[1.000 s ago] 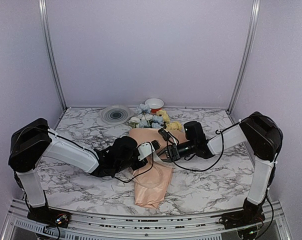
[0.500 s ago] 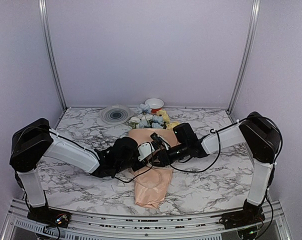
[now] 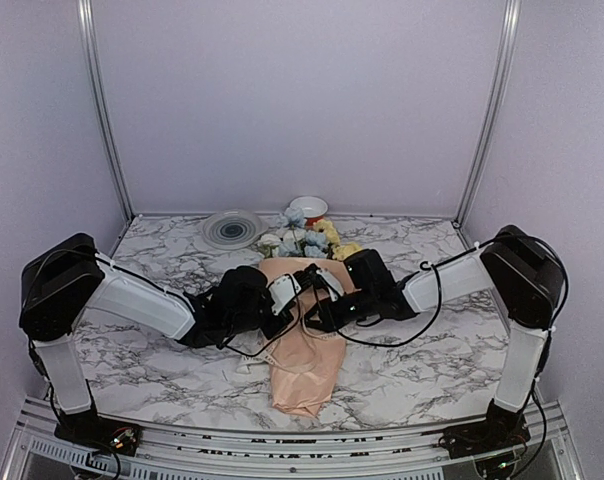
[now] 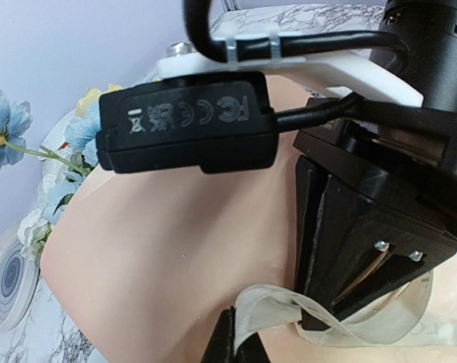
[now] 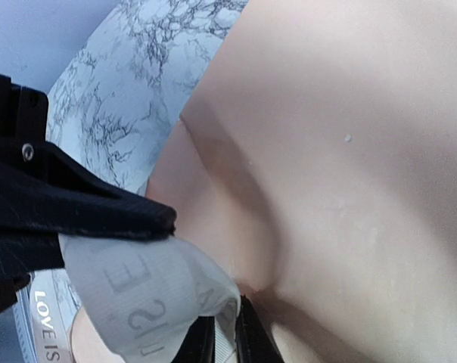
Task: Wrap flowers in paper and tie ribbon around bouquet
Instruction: Cross the ribbon over the folded bouquet.
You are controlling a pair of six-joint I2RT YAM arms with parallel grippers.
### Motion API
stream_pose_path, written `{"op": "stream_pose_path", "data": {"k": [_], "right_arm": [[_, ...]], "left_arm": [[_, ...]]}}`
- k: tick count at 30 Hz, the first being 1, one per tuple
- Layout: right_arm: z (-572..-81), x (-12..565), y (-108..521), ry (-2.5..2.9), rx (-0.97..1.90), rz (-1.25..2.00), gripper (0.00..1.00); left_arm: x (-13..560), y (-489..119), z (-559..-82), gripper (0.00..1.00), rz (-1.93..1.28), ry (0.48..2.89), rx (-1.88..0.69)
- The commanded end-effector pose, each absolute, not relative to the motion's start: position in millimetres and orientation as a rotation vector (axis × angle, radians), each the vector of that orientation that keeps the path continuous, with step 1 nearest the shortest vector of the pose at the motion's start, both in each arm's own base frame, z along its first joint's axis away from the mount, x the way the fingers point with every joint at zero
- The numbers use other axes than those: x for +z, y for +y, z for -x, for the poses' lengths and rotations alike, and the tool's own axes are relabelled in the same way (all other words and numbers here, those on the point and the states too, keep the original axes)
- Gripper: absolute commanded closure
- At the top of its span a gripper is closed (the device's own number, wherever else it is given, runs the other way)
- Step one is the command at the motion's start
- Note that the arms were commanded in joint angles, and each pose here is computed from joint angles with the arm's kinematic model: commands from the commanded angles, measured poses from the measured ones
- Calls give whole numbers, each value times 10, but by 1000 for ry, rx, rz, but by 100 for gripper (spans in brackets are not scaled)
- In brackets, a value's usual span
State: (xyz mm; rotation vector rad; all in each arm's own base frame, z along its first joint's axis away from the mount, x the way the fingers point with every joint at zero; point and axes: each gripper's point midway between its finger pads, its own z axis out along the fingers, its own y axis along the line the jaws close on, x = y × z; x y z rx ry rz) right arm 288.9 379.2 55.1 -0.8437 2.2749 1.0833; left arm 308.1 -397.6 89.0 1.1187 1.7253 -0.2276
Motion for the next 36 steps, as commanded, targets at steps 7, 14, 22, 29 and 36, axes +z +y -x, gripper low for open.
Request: {"op": "stream_pose_path", "data": {"k": [7,14,22,29,36], "right_arm": [[-2932,697,3715,2246,1087,829,82],[-2806,823,3887,2180,1246,906,68],[-2901,833,3992,2164,1279,867,64],[-3010,760,3984,2202,1233,808,97],[-3089,646,3781,2275,1134,743,100]], "left_arm": [[1270,-3869,-3114,100,-993,1682,-332],[1249,-3935,-3113,100,-1014,1673,-350],[1238,-4027,-3106,100,-1017,1678,-398],[1252,-4047,-3092,100,-1019,1676,-417],[1204,-3956,-3075,61,-1015,1721,-392]]}}
